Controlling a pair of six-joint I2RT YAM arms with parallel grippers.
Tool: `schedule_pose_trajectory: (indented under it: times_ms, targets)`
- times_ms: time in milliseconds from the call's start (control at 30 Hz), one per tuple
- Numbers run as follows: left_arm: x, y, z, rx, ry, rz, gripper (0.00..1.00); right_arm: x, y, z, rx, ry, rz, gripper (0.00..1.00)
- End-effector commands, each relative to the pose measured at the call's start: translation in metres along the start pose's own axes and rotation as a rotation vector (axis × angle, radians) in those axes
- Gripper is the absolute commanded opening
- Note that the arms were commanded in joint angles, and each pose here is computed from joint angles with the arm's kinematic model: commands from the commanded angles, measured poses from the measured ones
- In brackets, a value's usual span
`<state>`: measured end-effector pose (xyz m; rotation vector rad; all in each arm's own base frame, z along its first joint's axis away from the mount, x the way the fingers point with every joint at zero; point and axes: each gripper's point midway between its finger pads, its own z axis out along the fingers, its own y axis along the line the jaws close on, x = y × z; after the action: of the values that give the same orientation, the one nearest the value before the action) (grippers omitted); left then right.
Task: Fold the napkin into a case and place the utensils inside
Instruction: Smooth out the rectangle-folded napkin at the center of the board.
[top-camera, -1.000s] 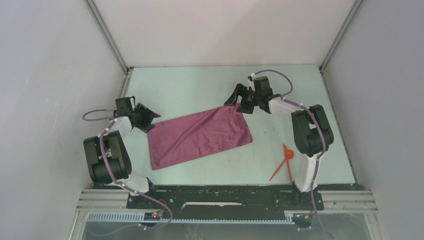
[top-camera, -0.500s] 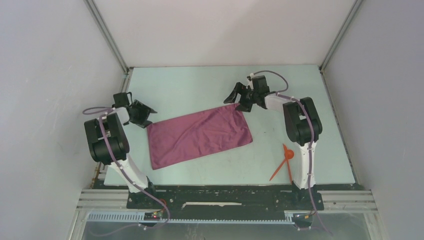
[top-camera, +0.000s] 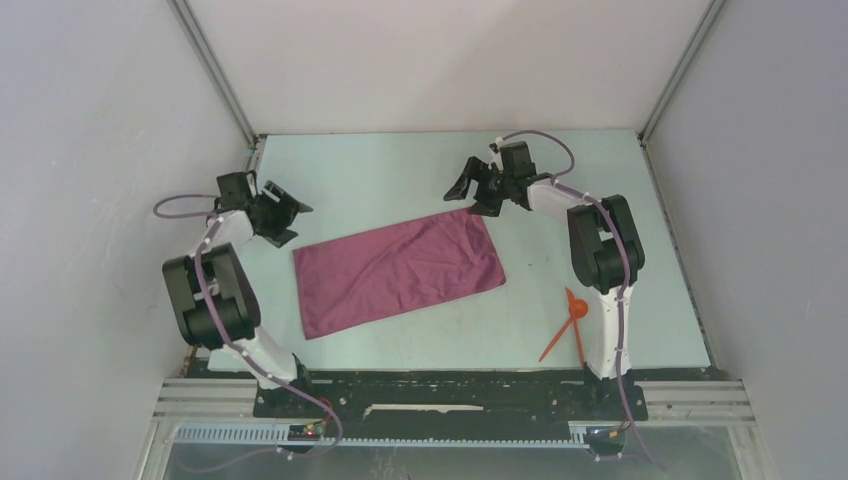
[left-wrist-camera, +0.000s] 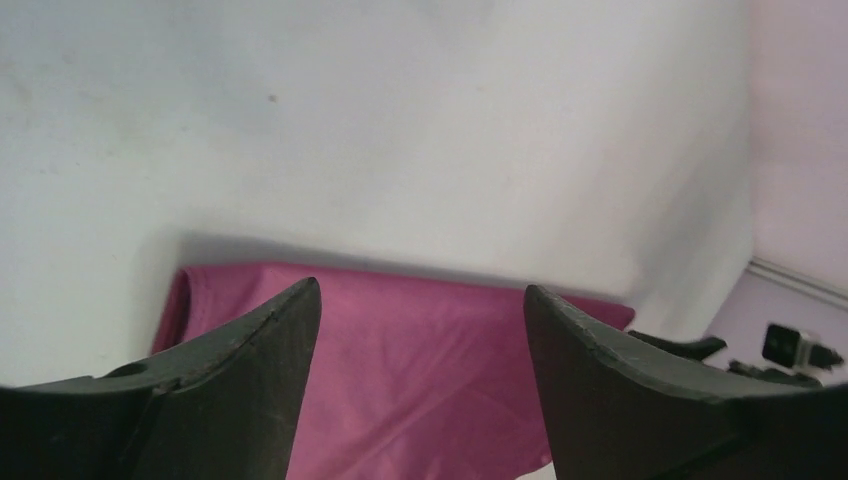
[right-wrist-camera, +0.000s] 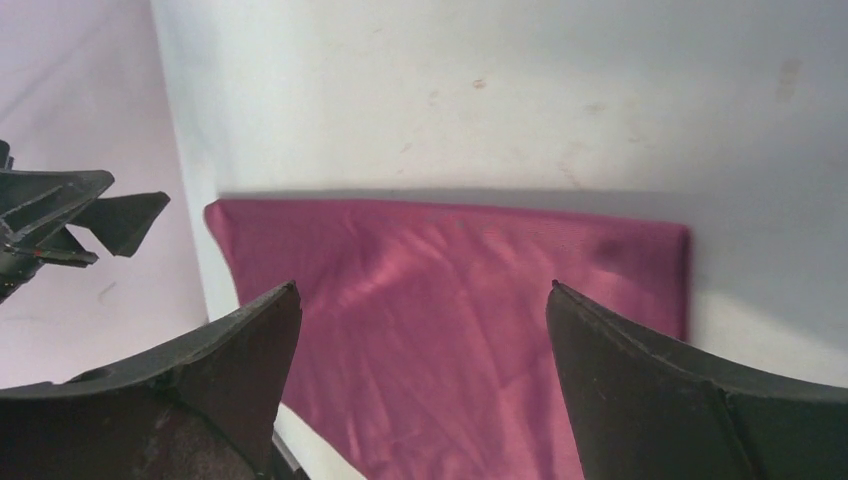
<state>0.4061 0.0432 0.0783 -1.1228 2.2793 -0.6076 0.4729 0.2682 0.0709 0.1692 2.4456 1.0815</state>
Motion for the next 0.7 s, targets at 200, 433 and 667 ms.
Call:
schedule_pose_trajectory:
  times_ms: [200,433,667]
  targets:
    - [0.041,-0.007,-0.002,0.156,0.090,-0.027,0.84,-0.007,0.037,0.010,-0.162,-0.005,0.005,1.00]
    - [0.037,0.031,0.022,0.032,0.073,-0.073,0.89,-0.012,0.003,0.020,-0.144,0.004,0.060,1.00]
    - [0.015,0.063,0.029,-0.085,0.048,-0.110,0.88,-0.018,-0.035,0.024,-0.065,-0.008,0.065,1.00]
